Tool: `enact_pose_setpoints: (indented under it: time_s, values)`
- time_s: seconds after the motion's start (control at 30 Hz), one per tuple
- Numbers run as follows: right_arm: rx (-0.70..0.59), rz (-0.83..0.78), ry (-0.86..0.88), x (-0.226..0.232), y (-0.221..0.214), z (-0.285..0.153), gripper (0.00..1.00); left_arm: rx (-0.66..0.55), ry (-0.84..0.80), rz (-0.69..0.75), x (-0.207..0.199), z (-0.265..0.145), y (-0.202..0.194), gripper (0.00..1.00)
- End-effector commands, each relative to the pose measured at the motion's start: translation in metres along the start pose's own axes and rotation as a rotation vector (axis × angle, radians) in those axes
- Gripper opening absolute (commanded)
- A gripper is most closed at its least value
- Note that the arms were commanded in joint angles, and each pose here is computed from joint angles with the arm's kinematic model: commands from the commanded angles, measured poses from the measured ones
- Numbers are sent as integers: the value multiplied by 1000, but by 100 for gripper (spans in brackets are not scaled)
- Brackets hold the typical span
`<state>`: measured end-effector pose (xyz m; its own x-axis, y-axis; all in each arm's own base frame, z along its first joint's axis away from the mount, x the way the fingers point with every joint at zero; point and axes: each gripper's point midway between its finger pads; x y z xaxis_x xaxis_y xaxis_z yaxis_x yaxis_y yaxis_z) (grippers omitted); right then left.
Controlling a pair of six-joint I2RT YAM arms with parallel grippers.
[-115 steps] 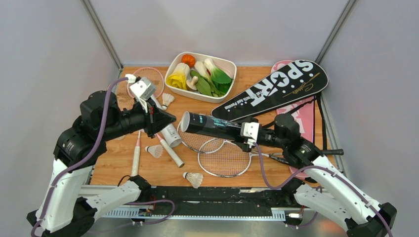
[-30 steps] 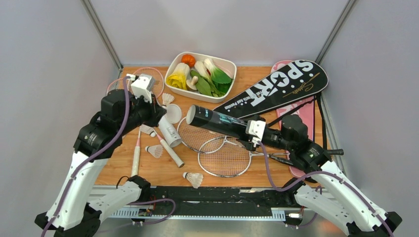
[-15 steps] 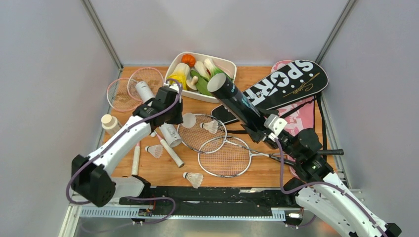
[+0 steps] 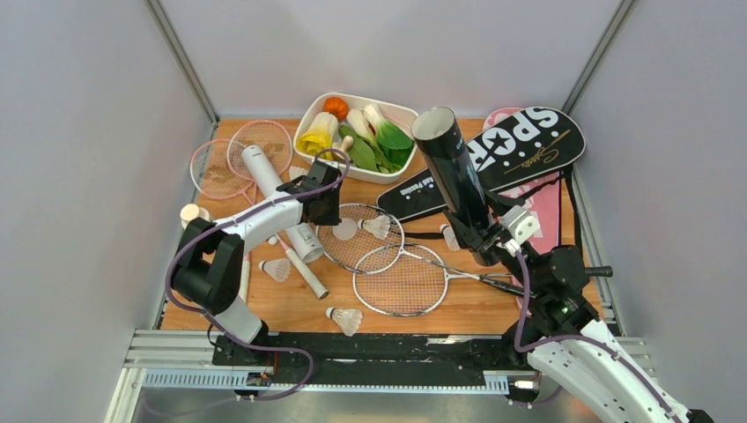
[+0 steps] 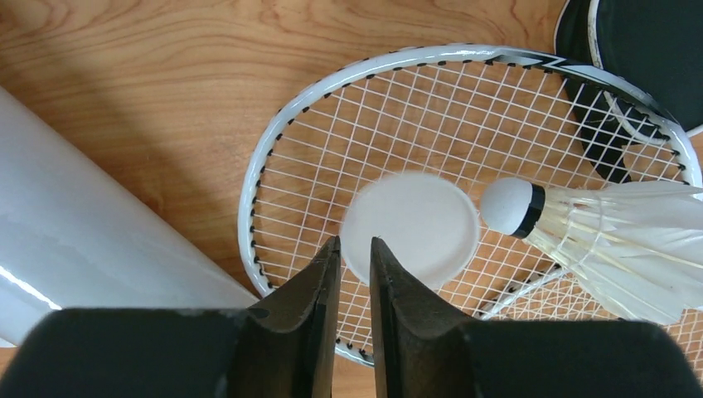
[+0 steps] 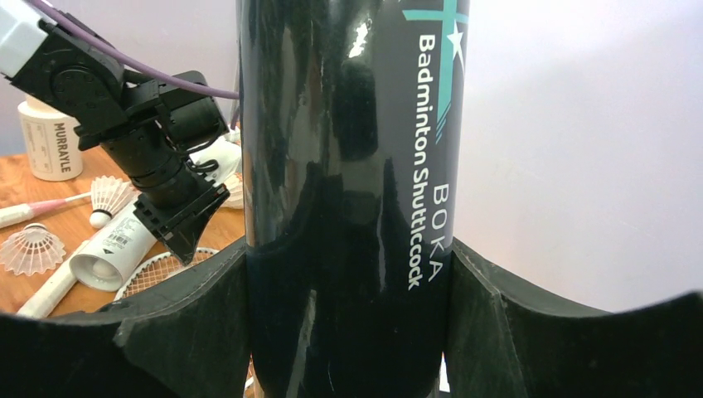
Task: Pack up the badminton gear
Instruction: Place the lid at the center of the board.
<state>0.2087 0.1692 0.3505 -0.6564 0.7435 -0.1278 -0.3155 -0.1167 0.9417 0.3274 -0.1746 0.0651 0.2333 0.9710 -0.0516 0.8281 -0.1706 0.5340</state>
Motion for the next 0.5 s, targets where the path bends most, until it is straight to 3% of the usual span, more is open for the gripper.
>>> enact_pose_setpoints:
  time_s: [0.0,0.07,0.17,0.3,0.47]
  values:
    - [-73,38,-76,-12,23,1,58,-60,-16,-9,-2,-2,15,33]
    - [-50,84,-120,-19,20,1,58,-77,-31,13,-4,-12,22,43]
    - [-27,131,-131,-19,19,0,58,-160,-81,69,-12,-40,45,47]
    - [-23,148,-121,-16,17,-4,57,-293,-182,320,-42,-74,71,48]
    - [-43,147,-160,-23,23,-11,57,-365,-204,659,-70,-90,75,47]
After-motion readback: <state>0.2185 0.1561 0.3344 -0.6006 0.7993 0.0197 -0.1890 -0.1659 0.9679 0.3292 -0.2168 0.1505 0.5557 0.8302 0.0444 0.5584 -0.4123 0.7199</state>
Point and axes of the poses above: each gripper's point midway between its finger pads, its own z axis out along the fingers, its own x axis along the line the jaws close on, y = z × x, and after that the axes turned 10 degrees about z, right-handed
